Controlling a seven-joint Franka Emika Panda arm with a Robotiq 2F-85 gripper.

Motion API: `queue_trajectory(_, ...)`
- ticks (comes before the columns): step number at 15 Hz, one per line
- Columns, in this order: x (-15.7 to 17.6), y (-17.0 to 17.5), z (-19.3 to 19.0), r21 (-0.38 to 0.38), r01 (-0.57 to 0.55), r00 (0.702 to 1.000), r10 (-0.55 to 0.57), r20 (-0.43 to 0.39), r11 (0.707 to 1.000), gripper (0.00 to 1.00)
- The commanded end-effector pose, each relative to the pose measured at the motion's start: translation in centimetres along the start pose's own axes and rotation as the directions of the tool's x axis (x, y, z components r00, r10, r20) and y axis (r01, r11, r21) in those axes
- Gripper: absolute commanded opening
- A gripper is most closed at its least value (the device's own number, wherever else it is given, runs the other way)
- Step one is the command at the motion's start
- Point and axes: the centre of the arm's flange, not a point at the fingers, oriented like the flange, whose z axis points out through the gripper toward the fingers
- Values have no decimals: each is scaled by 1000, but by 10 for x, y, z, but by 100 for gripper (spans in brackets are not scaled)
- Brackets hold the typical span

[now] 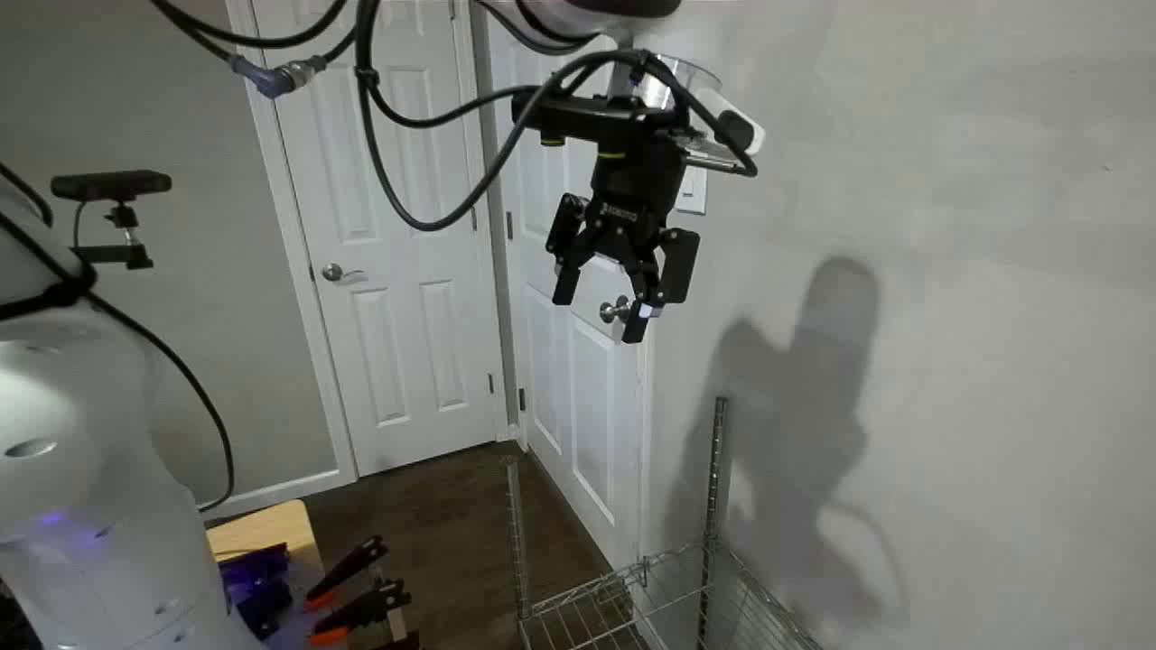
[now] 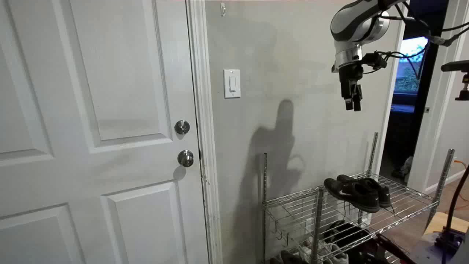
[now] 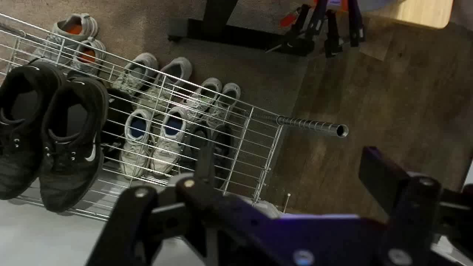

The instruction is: Flip the switch on the wall

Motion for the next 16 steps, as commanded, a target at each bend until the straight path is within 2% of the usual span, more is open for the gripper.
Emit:
queue_trajectory(1, 0, 0, 0, 0, 0, 1000, 0, 0, 1000, 100)
queue_trajectory(9, 14, -12, -1, 1, 20, 1000, -20, -25, 1000, 100)
queue_trajectory(13, 47, -49, -3, 22, 19, 988, -15, -153, 1000, 100)
queue_trajectory(16, 68, -98, -2, 61, 64, 955, -43, -293, 996, 100)
